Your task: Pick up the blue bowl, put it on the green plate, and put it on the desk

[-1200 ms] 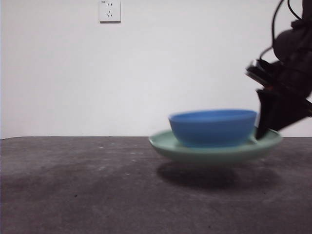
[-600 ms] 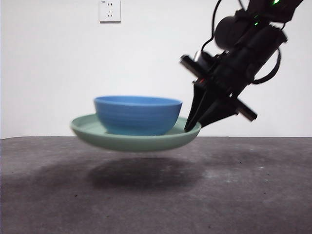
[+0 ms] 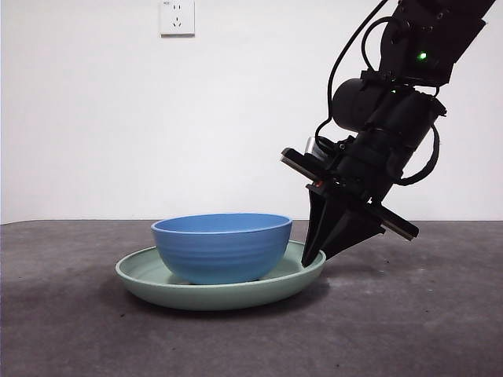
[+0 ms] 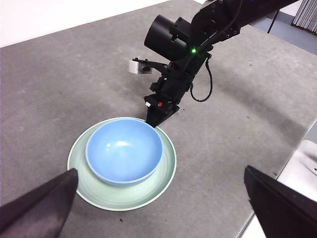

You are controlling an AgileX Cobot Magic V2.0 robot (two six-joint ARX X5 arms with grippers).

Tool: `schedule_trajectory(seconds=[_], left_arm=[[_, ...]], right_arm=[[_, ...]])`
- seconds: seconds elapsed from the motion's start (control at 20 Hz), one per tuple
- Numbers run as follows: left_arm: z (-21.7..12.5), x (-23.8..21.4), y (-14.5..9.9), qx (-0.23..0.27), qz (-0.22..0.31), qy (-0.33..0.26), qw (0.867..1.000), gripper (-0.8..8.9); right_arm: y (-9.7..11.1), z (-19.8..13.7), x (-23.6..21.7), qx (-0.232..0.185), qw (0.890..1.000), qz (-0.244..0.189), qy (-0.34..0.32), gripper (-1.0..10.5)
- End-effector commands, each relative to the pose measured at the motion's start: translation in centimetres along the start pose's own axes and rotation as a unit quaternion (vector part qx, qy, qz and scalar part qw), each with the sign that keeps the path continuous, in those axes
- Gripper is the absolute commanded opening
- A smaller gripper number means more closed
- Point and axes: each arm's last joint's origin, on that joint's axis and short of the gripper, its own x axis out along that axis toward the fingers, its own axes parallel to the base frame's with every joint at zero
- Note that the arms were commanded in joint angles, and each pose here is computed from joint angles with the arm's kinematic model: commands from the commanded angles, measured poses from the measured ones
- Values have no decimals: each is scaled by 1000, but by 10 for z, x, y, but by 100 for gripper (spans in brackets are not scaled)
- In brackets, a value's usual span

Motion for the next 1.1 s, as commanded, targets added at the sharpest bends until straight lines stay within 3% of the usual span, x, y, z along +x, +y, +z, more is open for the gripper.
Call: schedule_trajectory(seconds=[0.05, 0.15, 0.4, 0.7, 1.1], left_arm=[[4, -1, -1, 1, 0, -8, 1000, 622], [4, -1, -1, 1, 0, -8, 1000, 622], [4, -1, -1, 1, 0, -8, 1000, 622], [4, -1, -1, 1, 0, -8, 1000, 622], [4, -1, -1, 1, 0, -8, 1000, 622]], right_arm=[[2, 5, 4, 0, 1000, 4, -4, 17], [2, 5, 4, 1, 1000, -3, -6, 23], [3, 7, 3, -8, 1000, -2, -14, 207], [9, 17, -22, -21, 999, -3, -33, 329], [35, 15, -92, -53, 991, -103, -64, 476]])
